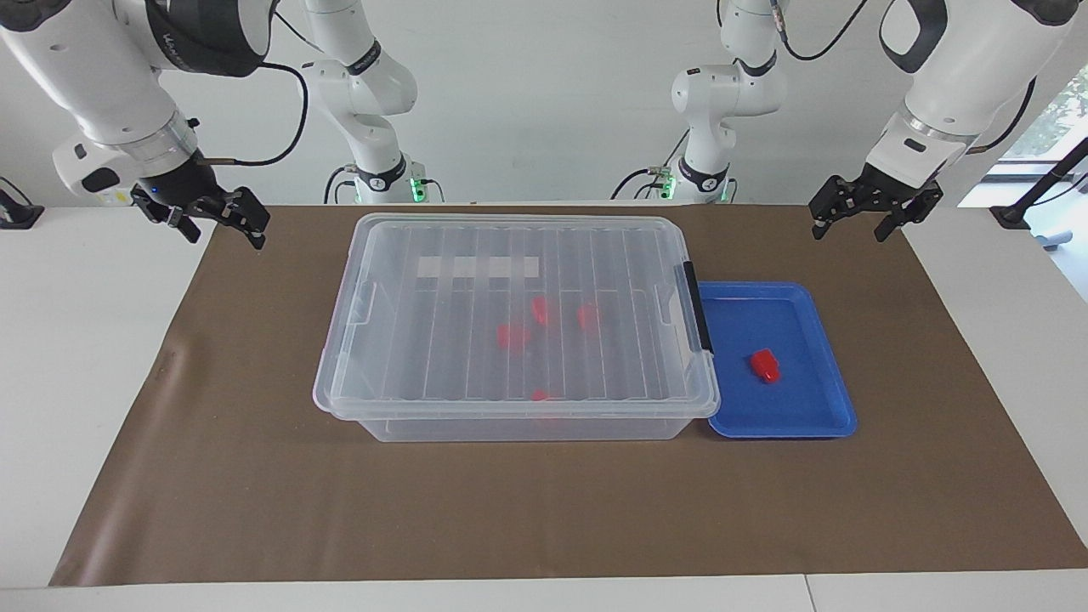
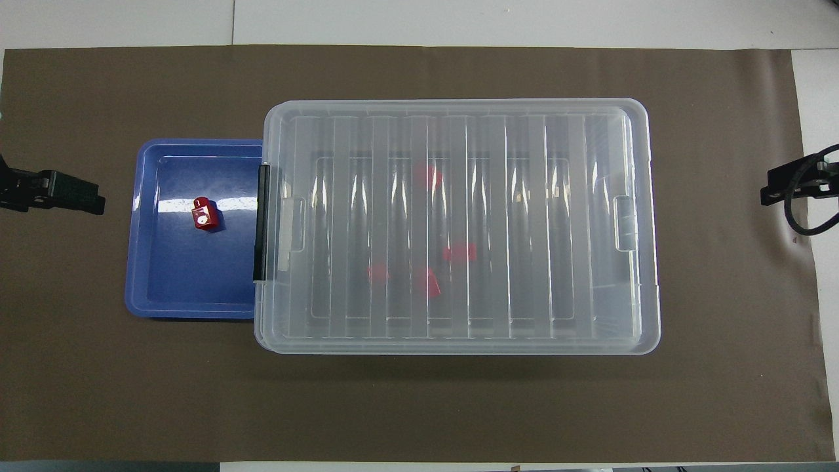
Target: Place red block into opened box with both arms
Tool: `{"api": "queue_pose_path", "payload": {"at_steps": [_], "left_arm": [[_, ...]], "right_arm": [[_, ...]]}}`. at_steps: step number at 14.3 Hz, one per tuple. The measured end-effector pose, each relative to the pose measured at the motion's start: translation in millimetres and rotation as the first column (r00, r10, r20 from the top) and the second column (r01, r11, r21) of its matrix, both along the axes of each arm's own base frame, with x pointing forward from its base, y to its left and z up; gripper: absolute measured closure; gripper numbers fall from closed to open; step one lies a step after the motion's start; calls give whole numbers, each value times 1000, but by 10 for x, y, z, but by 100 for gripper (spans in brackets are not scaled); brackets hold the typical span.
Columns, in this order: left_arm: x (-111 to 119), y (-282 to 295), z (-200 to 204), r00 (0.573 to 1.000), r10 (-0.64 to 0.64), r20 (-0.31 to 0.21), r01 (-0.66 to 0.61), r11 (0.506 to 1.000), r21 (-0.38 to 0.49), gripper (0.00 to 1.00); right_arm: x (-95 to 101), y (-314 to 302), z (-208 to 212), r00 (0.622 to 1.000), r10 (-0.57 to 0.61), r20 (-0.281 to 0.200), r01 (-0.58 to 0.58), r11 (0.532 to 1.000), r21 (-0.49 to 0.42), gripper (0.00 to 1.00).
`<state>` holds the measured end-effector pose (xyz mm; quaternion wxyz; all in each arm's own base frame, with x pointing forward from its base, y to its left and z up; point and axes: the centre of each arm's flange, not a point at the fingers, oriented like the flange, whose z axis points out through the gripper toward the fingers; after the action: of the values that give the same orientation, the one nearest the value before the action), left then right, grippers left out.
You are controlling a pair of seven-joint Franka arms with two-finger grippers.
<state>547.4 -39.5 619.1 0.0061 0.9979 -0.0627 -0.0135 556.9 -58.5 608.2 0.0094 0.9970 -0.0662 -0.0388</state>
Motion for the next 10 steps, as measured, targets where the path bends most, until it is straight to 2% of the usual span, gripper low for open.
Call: {"api": "queue_pose_path", "payload": {"at_steps": [4,10], "left_arm": [[0,0,0,1000,0,0,0,1000,0,0],[0,0,0,1000,0,0,0,1000,0,0]], "right_arm": [[7,18,3,1000,3,4,-3,1000,0,0],[108,271,-96,997,50,50,-50,999,-2,0]]}}
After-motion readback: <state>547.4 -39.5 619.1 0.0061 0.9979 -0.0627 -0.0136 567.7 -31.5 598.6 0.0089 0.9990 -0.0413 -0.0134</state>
